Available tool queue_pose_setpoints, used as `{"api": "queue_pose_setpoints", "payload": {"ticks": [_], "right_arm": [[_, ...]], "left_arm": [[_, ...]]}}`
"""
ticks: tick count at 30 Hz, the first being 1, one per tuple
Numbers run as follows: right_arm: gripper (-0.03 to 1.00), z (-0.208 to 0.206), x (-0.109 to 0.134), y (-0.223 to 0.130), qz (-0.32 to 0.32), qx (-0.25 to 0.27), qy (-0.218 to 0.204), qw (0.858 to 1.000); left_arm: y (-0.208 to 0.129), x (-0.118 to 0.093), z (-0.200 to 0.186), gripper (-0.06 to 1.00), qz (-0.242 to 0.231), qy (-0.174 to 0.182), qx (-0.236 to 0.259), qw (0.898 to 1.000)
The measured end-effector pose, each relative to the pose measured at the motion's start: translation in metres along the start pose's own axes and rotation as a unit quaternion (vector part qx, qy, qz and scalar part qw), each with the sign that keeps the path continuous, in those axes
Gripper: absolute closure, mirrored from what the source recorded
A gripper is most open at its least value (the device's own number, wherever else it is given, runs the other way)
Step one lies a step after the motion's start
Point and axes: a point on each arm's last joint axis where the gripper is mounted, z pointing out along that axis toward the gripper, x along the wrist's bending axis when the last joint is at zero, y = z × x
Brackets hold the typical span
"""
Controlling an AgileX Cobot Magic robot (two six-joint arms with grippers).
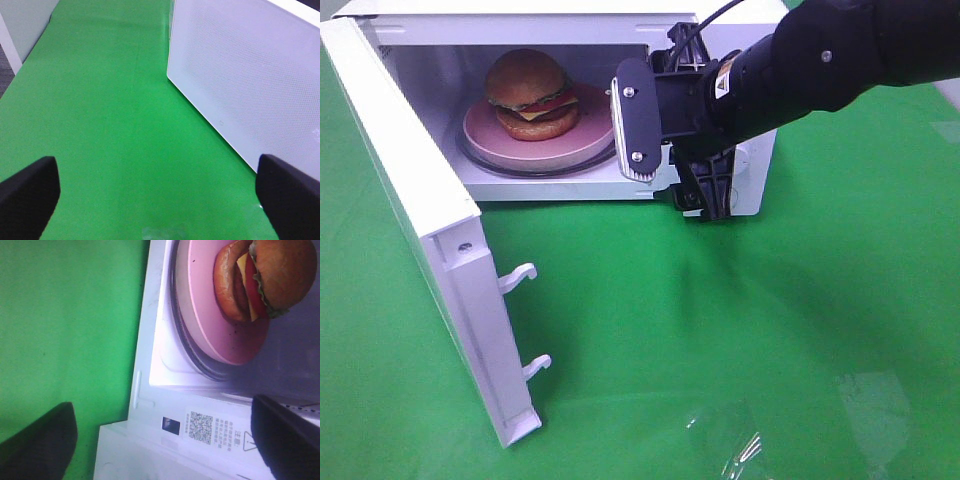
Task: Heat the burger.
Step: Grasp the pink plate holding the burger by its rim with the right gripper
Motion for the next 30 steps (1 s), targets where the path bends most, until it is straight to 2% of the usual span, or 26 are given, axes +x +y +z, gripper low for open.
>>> {"api": "queue_pose_setpoints", "payload": {"ticks": [22,30], "right_arm": [[0.06,0.054,-0.007,0.014,-0.012,-0.009,0.001,1.0],[0.08,0.084,-0.013,0.021,0.01,-0.015,-0.005,1.0]], "left_arm": [[0.0,0.0,0.0,-0.04,0.0,0.0,0.0,1.0],[0.0,0.0,0.0,-0.04,0.0,0.0,0.0,1.0]]}}
